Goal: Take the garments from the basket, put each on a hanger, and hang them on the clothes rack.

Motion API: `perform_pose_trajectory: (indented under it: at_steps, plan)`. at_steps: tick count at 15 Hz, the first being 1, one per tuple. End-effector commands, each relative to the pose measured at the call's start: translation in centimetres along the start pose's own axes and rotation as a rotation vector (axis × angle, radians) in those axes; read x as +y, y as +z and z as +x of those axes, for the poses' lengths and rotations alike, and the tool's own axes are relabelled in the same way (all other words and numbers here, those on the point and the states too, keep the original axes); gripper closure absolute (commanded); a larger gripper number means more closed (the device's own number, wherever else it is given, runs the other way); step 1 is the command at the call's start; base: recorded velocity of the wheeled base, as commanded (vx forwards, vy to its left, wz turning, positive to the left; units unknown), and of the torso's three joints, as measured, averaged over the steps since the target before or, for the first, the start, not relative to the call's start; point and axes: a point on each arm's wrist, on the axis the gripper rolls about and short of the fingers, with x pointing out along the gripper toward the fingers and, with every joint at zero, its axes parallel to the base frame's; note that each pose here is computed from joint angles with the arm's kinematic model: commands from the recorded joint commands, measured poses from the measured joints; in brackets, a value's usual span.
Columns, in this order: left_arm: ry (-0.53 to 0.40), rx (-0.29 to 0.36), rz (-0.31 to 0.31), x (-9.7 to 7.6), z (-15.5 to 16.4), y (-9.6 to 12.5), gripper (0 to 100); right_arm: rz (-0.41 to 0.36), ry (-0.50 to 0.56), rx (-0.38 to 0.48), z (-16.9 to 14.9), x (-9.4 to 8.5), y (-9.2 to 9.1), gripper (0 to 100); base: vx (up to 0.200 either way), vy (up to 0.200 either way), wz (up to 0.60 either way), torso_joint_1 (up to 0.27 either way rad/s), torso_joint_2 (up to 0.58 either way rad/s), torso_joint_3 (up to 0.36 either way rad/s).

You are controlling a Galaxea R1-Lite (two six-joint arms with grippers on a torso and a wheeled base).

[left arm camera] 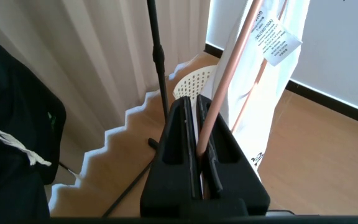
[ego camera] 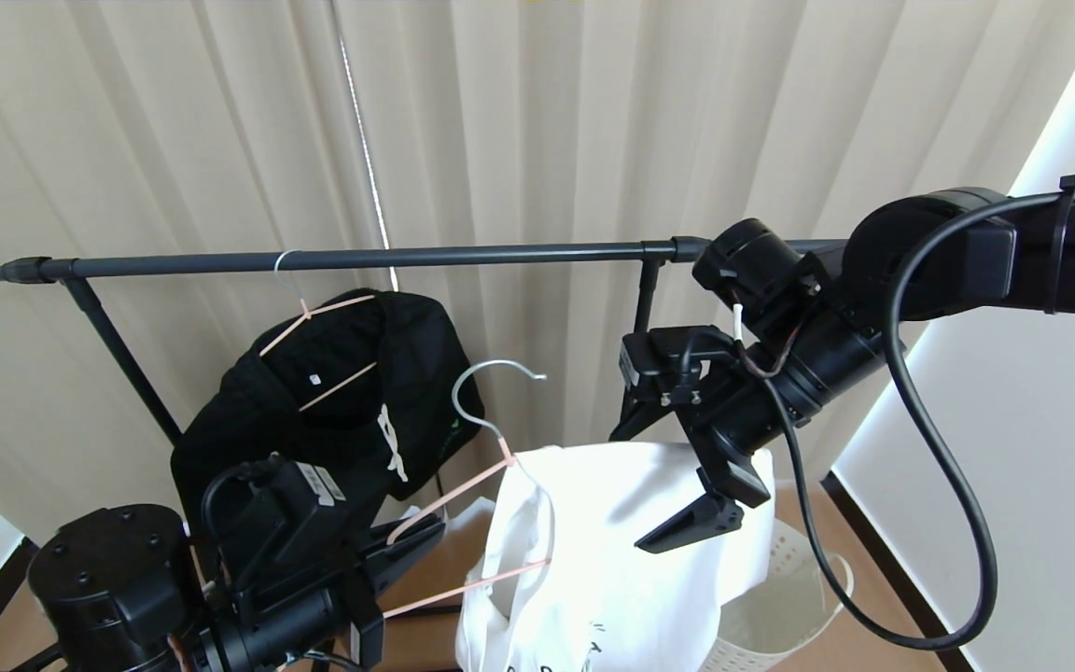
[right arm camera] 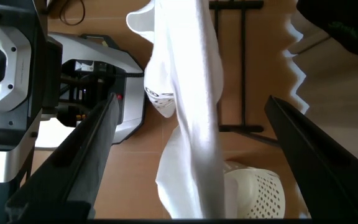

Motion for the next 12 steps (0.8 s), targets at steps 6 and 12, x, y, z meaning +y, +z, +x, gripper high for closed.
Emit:
perform_pose_trajectory:
  at_steps: [6,12]
  plan:
    - [0.001,-0.007,-0.001,0.0,0.0,0.1,100,0.000,-0.001,-0.006,0.3,0.0,0.2,100,0.000,0.000,0.00,0.000,0.00,0.000]
    - [0.000,-0.001,-0.004,0.0,0.0,0.0,100,-0.015,-0.020,-0.020,-0.6,0.4,0.6,100,0.000,0.000,0.00,0.000,0.00,0.000]
